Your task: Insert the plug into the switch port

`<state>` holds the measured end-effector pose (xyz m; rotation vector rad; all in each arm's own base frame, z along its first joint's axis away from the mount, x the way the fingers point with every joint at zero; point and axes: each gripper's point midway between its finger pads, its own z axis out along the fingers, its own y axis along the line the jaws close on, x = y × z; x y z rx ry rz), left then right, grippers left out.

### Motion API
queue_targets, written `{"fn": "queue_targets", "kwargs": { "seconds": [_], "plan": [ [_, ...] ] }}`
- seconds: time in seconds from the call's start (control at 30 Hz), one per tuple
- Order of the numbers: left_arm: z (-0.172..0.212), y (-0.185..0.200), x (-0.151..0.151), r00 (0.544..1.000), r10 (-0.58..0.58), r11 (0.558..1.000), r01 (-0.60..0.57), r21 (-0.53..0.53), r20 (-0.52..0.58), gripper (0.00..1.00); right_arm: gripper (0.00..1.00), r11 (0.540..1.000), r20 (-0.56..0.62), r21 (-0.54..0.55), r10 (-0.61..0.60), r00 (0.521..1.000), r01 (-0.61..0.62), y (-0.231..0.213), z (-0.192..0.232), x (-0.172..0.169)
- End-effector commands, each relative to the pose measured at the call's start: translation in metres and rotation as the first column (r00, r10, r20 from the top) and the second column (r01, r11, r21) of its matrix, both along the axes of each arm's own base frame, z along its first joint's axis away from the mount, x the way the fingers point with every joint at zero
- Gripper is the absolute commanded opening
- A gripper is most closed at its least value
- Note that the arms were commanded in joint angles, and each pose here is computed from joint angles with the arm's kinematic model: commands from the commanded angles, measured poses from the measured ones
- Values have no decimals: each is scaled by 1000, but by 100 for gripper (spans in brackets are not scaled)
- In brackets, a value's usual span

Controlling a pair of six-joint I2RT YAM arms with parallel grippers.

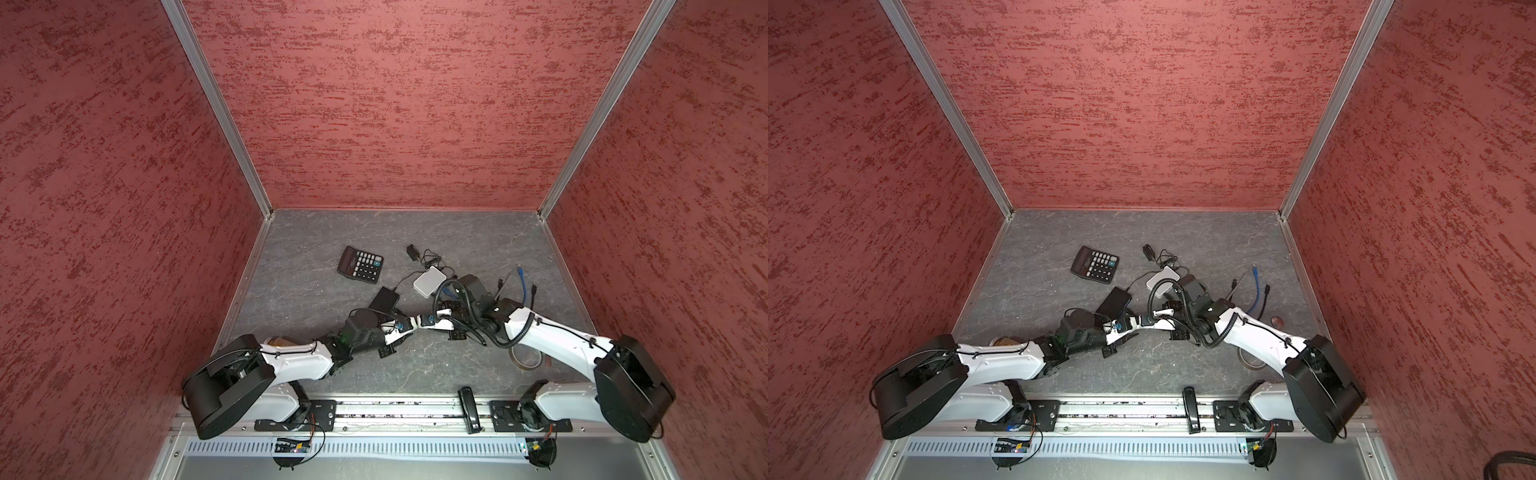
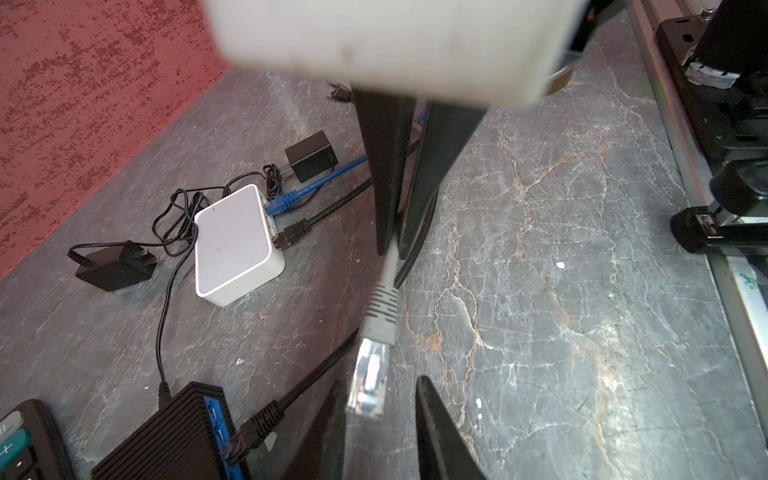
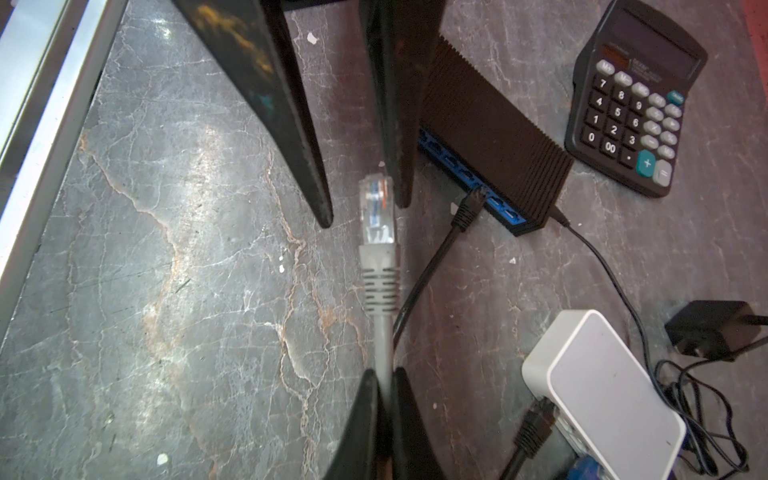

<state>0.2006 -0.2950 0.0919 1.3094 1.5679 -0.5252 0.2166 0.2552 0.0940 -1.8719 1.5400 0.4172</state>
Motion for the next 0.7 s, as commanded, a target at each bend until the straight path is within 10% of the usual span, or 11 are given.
{"fn": "queue_targets", "kwargs": {
  "seconds": [0.0, 0.67],
  "plan": [
    [10, -3, 4, 998, 4, 1000, -3, -8, 59, 30, 4, 999, 15, 13, 31, 999, -31, 7, 11, 1],
    [10, -6, 3, 987, 5, 999, -10, 35, 163, 31, 3, 999, -22, 18, 47, 999, -47, 8, 9, -5]
  ]
}}
